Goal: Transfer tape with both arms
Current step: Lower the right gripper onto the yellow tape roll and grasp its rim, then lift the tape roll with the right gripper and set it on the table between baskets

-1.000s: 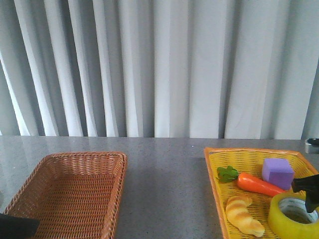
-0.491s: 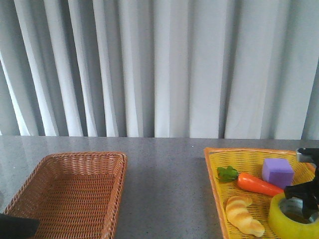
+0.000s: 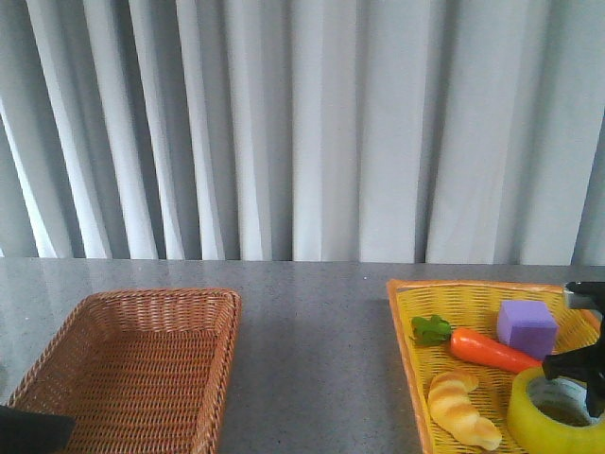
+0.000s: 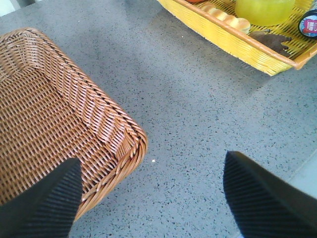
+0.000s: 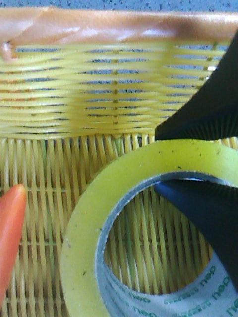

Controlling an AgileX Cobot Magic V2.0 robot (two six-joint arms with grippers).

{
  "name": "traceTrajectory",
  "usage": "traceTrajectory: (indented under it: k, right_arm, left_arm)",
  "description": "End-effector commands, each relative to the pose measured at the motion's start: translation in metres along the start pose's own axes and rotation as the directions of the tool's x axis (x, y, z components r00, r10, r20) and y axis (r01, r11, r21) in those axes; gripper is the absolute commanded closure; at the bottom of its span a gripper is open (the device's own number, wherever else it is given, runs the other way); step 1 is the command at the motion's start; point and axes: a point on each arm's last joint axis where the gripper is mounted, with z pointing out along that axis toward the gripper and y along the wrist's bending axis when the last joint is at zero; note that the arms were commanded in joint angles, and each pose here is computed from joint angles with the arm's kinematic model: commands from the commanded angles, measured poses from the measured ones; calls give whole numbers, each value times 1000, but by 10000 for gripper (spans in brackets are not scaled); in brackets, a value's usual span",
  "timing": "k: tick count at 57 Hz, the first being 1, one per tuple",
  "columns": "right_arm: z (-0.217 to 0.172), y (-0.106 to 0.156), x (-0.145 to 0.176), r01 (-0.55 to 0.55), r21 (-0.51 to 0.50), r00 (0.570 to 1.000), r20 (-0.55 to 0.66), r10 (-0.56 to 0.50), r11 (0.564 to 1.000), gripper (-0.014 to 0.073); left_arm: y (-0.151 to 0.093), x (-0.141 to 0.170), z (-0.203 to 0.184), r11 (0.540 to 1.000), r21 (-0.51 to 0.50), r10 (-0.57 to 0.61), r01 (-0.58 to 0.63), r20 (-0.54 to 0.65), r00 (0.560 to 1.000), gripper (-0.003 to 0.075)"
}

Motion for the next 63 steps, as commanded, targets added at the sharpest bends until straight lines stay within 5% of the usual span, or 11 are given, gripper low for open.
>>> traceTrajectory:
  k: [1,14,37,63]
  right_arm:
    - [-43,-3,-1,16,3,995,102,-16,1000,481]
    - [-100,-1,13,47,-34,971,237,-38,998,478]
    - [-166,25,26,196,-276,865,501,-33,941,473]
    - [-179,161,24,563,-244,694,658,-292,789,466]
  left_arm:
    - [-1,-15,-7,1000,-5,-7,7,100,995,162]
    - [-1,-15,-7,1000,-5,-7,7,100,995,162]
    - [-1,-15,-7,1000,-5,-7,7,100,995,162]
    - [-1,-15,-7,1000,-5,-7,7,100,995,162]
